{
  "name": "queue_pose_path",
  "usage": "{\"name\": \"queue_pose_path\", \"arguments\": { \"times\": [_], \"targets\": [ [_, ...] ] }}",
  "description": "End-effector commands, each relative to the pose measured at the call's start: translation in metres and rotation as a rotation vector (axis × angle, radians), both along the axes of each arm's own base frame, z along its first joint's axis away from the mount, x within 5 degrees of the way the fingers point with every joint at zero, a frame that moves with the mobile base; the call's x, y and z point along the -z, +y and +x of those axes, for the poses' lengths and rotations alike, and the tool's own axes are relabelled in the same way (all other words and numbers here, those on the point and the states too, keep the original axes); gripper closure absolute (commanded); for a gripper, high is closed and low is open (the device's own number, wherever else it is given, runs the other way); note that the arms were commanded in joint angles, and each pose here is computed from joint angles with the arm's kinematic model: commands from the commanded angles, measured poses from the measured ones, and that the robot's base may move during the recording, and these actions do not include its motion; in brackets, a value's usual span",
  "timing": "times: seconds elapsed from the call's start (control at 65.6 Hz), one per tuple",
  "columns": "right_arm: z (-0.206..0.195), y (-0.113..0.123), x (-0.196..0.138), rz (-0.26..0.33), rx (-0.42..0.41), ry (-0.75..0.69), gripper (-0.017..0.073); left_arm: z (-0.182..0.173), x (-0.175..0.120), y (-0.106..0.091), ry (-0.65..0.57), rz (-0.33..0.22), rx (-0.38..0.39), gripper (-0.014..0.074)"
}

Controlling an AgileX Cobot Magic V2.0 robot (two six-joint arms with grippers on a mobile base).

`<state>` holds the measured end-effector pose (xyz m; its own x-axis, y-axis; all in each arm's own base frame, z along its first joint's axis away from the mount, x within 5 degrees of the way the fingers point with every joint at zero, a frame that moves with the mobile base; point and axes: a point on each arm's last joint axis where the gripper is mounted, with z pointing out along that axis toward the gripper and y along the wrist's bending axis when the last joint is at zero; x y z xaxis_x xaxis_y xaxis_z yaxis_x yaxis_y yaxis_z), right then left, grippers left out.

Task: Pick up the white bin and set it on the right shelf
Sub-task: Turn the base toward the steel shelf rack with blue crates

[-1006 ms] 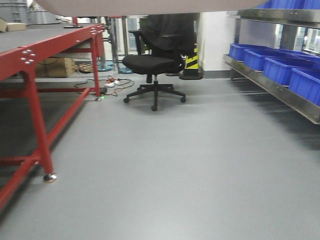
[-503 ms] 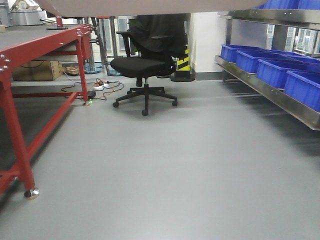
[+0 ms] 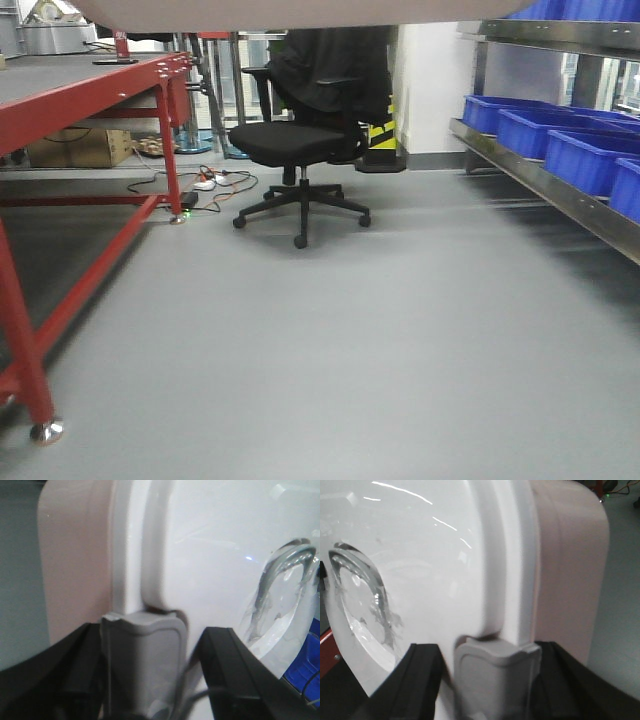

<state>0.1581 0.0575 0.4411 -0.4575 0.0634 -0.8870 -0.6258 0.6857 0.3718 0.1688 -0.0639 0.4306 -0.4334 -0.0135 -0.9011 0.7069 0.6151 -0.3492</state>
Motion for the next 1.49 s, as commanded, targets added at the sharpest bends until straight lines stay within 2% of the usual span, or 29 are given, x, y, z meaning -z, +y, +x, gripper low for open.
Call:
{"name": "queue_pose_path", "arguments": {
  "times": [0.0,1.479],
  "targets": [
    [-0.0175,0.0138,-0.0249,0.194,-0.152,-0.034,0.0167,-0.0269,-0.0258,-0.0159,-0.037,-0.168,0.224,0.0365],
    [-0.0173,0.0137,-0.0249,0.194,-0.151,-0.035,0.0167,-0.0269,-0.0258,-0.0159,-0.037,-0.168,0.224,0.0365]
  ]
}}
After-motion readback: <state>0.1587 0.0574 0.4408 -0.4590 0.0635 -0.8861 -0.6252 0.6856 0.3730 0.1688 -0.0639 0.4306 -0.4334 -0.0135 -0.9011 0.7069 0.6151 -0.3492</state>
